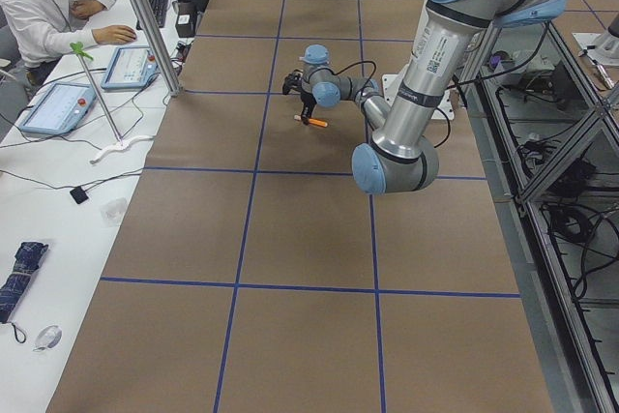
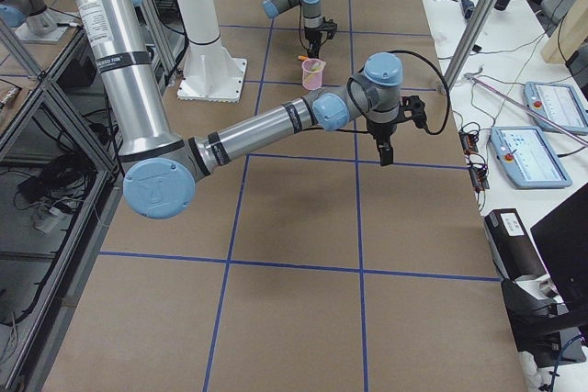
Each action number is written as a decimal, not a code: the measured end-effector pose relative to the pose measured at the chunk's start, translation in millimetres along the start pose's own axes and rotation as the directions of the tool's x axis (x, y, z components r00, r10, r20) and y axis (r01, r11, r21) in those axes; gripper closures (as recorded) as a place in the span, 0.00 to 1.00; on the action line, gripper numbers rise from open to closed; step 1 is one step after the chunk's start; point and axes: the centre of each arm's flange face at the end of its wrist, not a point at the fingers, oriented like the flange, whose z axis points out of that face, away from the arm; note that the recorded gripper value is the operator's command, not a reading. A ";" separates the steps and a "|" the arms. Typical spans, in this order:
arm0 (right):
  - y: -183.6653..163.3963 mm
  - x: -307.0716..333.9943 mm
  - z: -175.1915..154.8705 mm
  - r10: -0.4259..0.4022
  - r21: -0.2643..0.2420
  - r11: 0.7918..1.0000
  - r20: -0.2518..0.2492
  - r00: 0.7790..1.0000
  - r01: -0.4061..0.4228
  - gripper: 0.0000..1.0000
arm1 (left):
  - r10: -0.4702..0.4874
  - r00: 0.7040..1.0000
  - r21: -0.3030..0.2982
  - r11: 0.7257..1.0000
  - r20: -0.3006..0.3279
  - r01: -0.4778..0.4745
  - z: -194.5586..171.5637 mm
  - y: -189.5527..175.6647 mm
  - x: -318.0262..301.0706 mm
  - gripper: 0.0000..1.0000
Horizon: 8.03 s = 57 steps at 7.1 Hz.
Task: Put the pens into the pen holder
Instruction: 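Grasp the orange marker with the left gripper, then lift the orange marker and carry it over the pink cup, then lower the orange marker into the cup and open the left gripper, then withdraw the left arm while the right gripper reaches the purple marker, then grasp the purple marker with the right gripper and lift it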
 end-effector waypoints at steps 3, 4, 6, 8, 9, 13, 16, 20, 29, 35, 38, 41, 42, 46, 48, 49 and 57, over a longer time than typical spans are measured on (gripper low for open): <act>0.0 -0.1 0.3 -0.001 -0.001 1.000 0.000 1.000 0.001 0.00 | 0.001 1.000 0.007 1.000 -0.006 -0.001 -4.2 -1.5 1.1 1.00; 0.0 0.1 0.2 -0.001 0.000 1.000 0.000 1.000 0.001 0.00 | 0.002 1.000 0.032 0.999 -0.023 -0.002 -19.1 -7.7 2.2 1.00; 0.0 -0.4 -0.4 -0.001 0.001 1.000 0.000 1.000 0.001 0.00 | 0.056 0.994 0.156 0.987 -0.090 -0.041 -83.3 -19.5 11.1 1.00; 0.0 -1.0 -0.8 -0.002 0.002 1.000 0.001 1.000 0.002 0.00 | 0.185 0.964 0.369 0.924 -0.193 -0.103 -142.6 -15.8 21.9 1.00; -0.4 -1.7 -1.2 -0.003 0.002 1.000 0.001 1.000 0.003 0.00 | 0.241 0.935 0.465 0.880 -0.260 -0.098 -157.9 -12.2 24.0 1.00; -1.1 -2.7 -1.7 -0.004 0.004 1.000 0.002 1.000 0.004 0.00 | 0.392 0.870 0.722 0.689 -0.299 -0.063 -122.8 25.8 61.6 1.00; -1.0 -3.2 -2.5 -0.005 0.005 1.000 0.002 1.000 0.005 0.00 | 0.439 0.855 0.772 0.631 -0.276 -0.075 -80.6 32.9 51.6 1.00; 0.1 -2.3 -2.2 -0.004 0.004 1.000 0.002 1.000 0.004 0.00 | 0.451 0.843 0.777 0.627 -0.293 -0.065 -77.1 39.9 54.0 0.02; 11.3 -59.5 -0.8 0.080 0.008 0.997 0.033 0.996 -0.081 0.00 | 0.249 0.951 0.373 0.913 -0.183 -0.167 -131.2 -4.2 11.4 0.01; 99.4 -272.0 112.6 0.234 0.037 0.972 -0.066 0.970 -0.232 0.01 | 0.144 0.989 0.025 0.989 -0.027 -0.143 -220.0 -51.7 -86.0 0.01; 145.5 -323.4 168.3 0.217 0.046 0.976 -0.090 0.972 -0.214 0.15 | 0.162 0.987 0.027 0.987 -0.008 -0.161 -228.7 -52.2 -90.1 0.01; 158.0 -339.7 198.6 0.250 0.039 0.968 -0.083 0.965 -0.247 0.44 | 0.162 0.987 0.047 0.985 0.017 -0.163 -229.3 -53.9 -90.2 0.01; 162.1 -343.6 202.4 0.265 0.035 0.964 -0.084 0.961 -0.263 0.49 | 0.162 0.986 0.054 0.985 0.026 -0.163 -229.3 -54.8 -90.6 0.01; 175.8 -352.4 217.7 0.282 0.024 0.960 -0.101 0.954 -0.281 0.56 | 0.165 0.986 0.056 0.984 0.032 -0.166 -227.5 -55.0 -90.1 0.01; 178.4 -354.5 219.5 0.280 0.019 0.960 -0.101 0.955 -0.280 0.64 | 0.166 0.986 0.055 0.984 0.032 -0.167 -226.9 -54.8 -90.3 0.01; 179.3 -355.4 219.8 0.281 0.018 0.960 -0.100 0.954 -0.281 0.78 | 0.166 0.986 0.055 0.984 0.032 -0.168 -226.9 -54.9 -90.1 0.01; 131.8 -400.9 114.1 0.217 0.347 0.912 0.041 0.975 -0.217 1.00 | 0.203 0.977 0.028 0.978 0.058 -0.205 -212.7 -48.7 -108.9 0.00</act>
